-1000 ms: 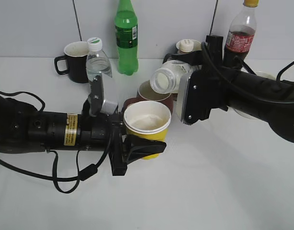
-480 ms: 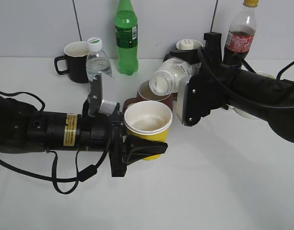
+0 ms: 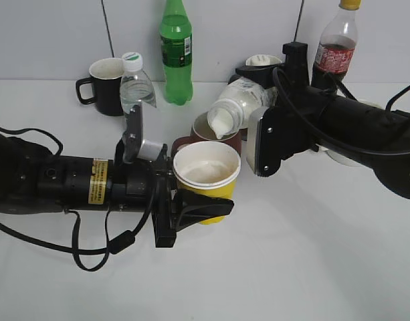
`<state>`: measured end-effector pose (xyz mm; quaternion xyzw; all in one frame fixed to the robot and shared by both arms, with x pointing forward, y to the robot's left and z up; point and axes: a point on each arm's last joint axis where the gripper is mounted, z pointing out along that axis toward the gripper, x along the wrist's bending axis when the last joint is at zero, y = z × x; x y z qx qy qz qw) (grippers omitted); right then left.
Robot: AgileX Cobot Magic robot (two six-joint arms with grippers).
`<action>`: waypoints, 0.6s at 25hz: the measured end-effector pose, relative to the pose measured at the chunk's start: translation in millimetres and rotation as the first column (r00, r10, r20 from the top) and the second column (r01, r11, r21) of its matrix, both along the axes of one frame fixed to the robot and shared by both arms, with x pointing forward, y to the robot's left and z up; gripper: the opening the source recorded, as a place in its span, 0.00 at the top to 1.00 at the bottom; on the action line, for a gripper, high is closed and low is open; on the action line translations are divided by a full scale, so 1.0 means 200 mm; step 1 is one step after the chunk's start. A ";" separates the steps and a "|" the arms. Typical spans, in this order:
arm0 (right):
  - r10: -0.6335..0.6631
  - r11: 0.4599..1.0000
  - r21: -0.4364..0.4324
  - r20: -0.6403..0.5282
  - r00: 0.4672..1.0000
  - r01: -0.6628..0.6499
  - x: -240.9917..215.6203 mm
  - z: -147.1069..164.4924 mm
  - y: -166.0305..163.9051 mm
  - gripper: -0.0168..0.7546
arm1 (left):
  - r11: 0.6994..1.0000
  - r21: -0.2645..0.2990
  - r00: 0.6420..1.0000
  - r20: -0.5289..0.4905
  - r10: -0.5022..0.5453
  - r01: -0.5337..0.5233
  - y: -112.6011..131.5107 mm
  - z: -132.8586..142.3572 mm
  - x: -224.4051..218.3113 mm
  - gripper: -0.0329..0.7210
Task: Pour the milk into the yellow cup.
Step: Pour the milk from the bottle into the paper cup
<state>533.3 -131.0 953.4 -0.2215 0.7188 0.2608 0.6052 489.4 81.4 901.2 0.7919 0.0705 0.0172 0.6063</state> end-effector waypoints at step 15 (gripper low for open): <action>0.008 1.000 -0.010 0.040 0.999 -0.008 0.00 0.01 0.00 0.41 | 1.000 0.000 1.000 0.000 0.000 0.000 0.00 0.00 0.00 0.43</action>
